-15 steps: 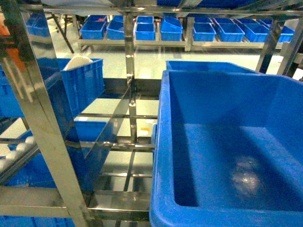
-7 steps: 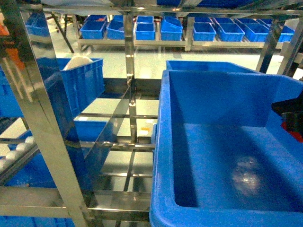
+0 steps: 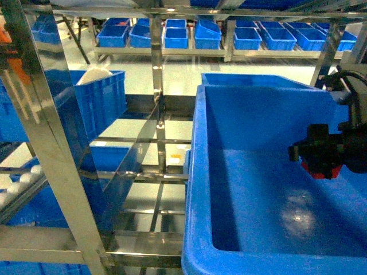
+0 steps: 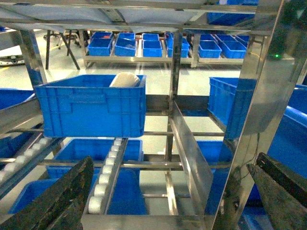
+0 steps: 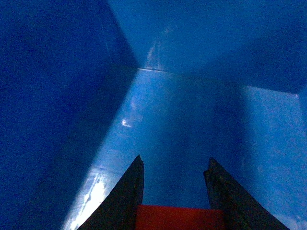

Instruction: Place magnetic block on left shelf second layer

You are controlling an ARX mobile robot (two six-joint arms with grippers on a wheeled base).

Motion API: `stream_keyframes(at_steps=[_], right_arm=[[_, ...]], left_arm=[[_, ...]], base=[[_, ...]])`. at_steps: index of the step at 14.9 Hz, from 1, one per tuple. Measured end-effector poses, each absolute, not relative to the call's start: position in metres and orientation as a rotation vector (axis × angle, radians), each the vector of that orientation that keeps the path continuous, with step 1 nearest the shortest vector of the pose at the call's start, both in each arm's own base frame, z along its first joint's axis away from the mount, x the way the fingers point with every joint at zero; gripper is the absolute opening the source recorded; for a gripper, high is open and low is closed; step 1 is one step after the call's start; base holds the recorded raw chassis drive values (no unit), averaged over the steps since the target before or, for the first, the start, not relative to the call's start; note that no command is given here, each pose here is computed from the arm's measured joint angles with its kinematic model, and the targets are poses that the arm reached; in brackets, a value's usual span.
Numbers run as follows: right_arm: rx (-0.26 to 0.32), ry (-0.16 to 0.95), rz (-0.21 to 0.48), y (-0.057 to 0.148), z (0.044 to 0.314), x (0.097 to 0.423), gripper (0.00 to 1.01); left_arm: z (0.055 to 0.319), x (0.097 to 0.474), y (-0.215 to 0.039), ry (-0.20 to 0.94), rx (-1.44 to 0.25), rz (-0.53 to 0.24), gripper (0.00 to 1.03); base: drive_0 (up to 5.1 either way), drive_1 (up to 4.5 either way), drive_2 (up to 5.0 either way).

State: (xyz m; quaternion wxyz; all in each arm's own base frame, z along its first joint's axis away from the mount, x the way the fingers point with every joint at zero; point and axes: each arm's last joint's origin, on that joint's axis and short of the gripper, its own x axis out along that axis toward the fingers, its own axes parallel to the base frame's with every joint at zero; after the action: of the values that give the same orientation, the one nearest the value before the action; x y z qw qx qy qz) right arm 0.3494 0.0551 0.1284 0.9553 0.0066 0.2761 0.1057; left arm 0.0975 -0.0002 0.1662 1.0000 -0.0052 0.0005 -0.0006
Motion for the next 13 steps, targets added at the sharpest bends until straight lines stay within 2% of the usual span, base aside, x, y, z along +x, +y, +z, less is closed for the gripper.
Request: stream_keyframes(at_steps=[2, 5, 7, 8, 10, 11, 13], right_arm=[[0.01, 0.536, 0.202, 0.057, 0.13, 0.361, 0.34], [-0.004, 0.425, 0.22, 0.058, 0.15, 0.348, 0.68], [-0.061, 0.352, 0.215, 0.055, 0.158, 0.323, 0.93], [-0.082, 0.339, 0.208, 0.052, 0.159, 0.308, 1.0], [-0.13, 0.255, 0.191, 0.049, 0.174, 0.28, 0.98], [-0.136, 0.225, 0.176, 0.046, 0.186, 0.263, 0.98], [-0.135, 0.204, 0.158, 0.044, 0.195, 0.254, 0.98]], left_arm=[[0.166, 0.098, 0.0, 0.002, -0.011, -0.001, 0.98], [0.166, 0.098, 0.0, 0.002, -0.011, -0.001, 0.98], [0.166, 0.098, 0.0, 0.001, -0.011, -0.001, 0.98], [0.166, 0.098, 0.0, 0.001, -0.011, -0.001, 0.98], [0.166, 0.098, 0.0, 0.001, -0.011, -0.001, 0.98], [0.166, 0.098, 0.0, 0.001, -0.011, -0.001, 0.98], [0.166, 0.098, 0.0, 0.001, -0.011, -0.002, 0.98]], base=[[0.0, 0.0, 0.0], [0.0, 0.0, 0.0], [0.0, 0.0, 0.0], [0.0, 0.0, 0.0], [0.0, 0.0, 0.0], [0.0, 0.0, 0.0], [0.0, 0.0, 0.0]])
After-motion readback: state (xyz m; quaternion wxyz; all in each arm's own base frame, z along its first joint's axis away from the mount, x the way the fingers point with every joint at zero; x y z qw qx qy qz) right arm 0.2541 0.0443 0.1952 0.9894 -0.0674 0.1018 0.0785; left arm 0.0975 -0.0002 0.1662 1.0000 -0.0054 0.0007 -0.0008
